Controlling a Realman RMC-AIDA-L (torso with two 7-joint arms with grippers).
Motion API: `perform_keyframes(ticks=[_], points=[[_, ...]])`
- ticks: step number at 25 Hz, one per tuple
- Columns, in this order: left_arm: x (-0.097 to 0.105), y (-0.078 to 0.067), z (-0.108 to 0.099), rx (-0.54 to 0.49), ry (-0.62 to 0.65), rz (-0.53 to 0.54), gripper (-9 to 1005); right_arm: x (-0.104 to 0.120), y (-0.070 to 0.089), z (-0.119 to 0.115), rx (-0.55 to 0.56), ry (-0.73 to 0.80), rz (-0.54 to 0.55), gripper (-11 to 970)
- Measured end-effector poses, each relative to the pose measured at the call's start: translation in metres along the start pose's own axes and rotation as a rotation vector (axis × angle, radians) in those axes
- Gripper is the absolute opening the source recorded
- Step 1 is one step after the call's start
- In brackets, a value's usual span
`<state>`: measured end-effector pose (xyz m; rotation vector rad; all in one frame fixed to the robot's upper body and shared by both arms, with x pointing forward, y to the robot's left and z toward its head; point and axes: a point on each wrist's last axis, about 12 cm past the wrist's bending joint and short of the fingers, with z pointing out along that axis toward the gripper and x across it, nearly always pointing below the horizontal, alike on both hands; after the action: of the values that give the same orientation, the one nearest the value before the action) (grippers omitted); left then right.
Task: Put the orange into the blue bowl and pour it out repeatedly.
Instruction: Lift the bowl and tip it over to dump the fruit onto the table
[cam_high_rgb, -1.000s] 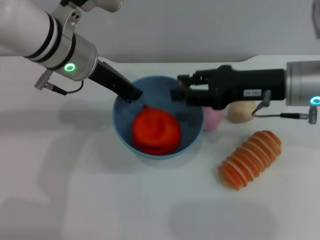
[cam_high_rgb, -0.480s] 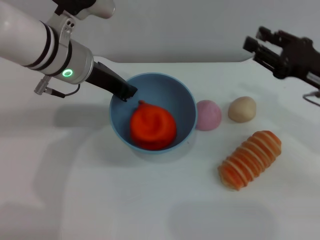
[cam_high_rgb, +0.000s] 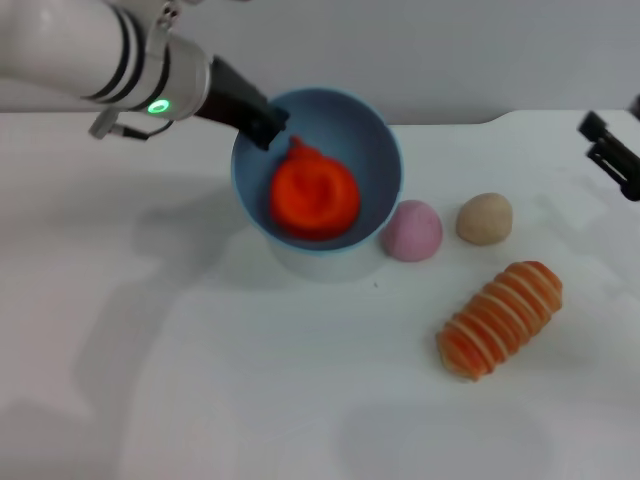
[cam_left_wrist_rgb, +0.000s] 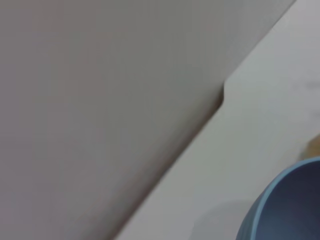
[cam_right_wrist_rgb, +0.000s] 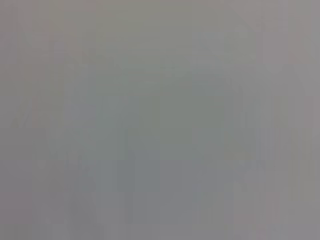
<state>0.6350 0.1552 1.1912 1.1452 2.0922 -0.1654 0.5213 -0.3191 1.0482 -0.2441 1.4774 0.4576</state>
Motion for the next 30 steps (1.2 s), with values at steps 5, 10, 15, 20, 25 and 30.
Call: perform_keyframes(ticks=[5, 10, 15, 20, 25, 30], points=[[-0.012, -0.022, 0.008, -0.049, -0.014, 0.166, -1, 0.009, 0.0, -0.011, 0.12, -0.049, -0.027, 739], [-0.017, -0.042, 0.008, -0.159, -0.085, 0.34, -1, 0.011, -0.002, -0.017, 0.165, -0.056, -0.007, 739], [-0.021, -0.064, -0.008, -0.279, -0.211, 0.489, -1, 0.014, -0.001, -0.019, 0.179, -0.047, 0.007, 738], [-0.009, -0.08, -0.012, -0.373, -0.33, 0.661, -1, 0.014, -0.001, -0.02, 0.181, -0.051, 0.008, 737], [0.008, -0.104, -0.009, -0.44, -0.38, 0.901, -1, 0.014, -0.001, -0.02, 0.183, -0.051, 0.01, 736], [0.023, -0.119, -0.004, -0.502, -0.386, 1.088, -1, 0.014, -0.001, -0.018, 0.18, -0.052, 0.009, 736]])
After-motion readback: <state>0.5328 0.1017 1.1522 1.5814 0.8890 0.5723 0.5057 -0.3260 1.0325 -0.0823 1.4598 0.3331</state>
